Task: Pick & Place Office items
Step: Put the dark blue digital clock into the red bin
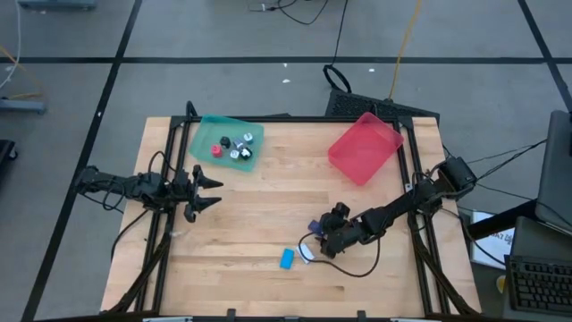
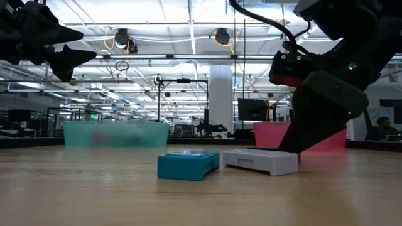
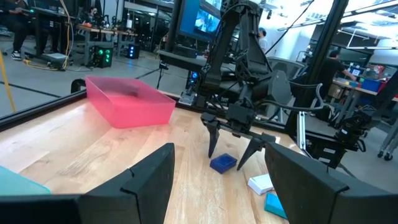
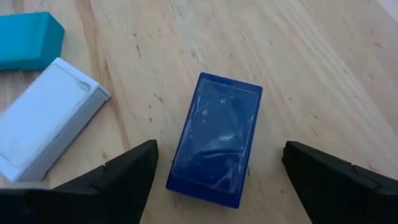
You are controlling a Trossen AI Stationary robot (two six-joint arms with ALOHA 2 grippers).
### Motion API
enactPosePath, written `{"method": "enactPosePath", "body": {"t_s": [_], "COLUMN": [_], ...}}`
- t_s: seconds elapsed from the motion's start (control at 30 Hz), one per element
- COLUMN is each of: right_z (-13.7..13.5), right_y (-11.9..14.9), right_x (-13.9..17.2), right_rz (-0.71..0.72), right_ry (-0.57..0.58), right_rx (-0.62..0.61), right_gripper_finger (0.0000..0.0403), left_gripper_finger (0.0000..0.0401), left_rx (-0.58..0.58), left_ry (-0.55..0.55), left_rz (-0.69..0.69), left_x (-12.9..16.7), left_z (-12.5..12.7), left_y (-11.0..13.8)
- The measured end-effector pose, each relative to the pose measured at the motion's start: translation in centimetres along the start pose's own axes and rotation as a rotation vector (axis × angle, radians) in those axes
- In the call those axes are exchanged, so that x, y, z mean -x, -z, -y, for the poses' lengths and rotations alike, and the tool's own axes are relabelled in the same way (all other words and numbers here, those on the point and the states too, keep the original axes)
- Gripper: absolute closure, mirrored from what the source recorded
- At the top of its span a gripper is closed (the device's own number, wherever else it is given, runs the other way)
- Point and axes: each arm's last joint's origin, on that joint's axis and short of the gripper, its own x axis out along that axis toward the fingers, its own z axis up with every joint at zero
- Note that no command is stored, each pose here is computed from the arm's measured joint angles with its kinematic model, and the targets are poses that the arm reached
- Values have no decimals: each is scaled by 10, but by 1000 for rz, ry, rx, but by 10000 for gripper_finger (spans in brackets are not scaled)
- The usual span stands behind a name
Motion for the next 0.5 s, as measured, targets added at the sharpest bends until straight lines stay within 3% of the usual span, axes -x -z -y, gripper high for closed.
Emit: {"method": "enactPosePath", "body": {"t_s": [0.5], "right_z": [0], "right_y": [0], "right_x": [0], "right_rz": [-2], "right_ry": [4], "right_rx": [23], "right_gripper_finger": [191], "left_gripper_finger": [148], "left_rx": [0], "left_ry": [1], "left_rz": [0], "left_x": [0], "left_z": [0], "left_y": [0]}}
